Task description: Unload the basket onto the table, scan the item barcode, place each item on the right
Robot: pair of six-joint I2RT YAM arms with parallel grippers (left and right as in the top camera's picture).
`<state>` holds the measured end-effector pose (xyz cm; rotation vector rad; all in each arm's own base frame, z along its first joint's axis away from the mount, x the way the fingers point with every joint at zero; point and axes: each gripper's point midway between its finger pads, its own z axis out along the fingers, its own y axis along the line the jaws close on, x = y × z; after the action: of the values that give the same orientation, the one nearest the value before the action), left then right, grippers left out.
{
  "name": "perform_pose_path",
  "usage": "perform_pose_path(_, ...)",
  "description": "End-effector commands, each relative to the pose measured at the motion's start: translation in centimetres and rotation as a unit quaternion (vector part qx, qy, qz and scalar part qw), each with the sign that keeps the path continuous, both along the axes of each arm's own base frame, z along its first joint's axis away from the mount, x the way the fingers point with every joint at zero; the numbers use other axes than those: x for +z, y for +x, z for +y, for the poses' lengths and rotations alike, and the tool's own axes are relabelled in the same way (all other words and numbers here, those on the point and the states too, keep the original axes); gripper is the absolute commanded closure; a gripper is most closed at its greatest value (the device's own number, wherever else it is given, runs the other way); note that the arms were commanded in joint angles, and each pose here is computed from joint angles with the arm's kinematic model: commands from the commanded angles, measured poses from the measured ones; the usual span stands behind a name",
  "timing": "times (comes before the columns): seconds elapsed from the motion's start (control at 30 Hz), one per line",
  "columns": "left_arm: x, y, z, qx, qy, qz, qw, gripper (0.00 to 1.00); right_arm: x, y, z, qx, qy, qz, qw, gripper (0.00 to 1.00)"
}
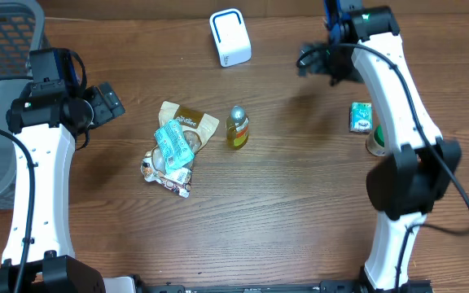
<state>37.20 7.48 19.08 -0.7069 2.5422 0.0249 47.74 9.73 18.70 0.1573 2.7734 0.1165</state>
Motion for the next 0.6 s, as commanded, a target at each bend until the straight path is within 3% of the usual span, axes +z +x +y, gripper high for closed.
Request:
perform_pose_path(0.0, 0.5, 0.1, 0.1, -0.004, 0.005, -0.007, 1.0, 0.0, 7.0, -1.4, 6.0, 0.065, 0.121, -0.063, 0.989, 0.0)
perform_pose_path(0.2, 0.5, 0.1, 0.1, -0.004, 0.005, -0.007, 1.0, 0.0, 6.4, -3.5, 11.0, 0.121, 0.143, -0.043, 0.981, 0.09)
perform_pose_path(0.57, 0.5, 0.1, 0.1, -0.004, 0.005, -0.007, 1.0, 0.0, 5.1, -3.8, 15.6, 0.164, 0.137, -0.063, 0.975, 0.08)
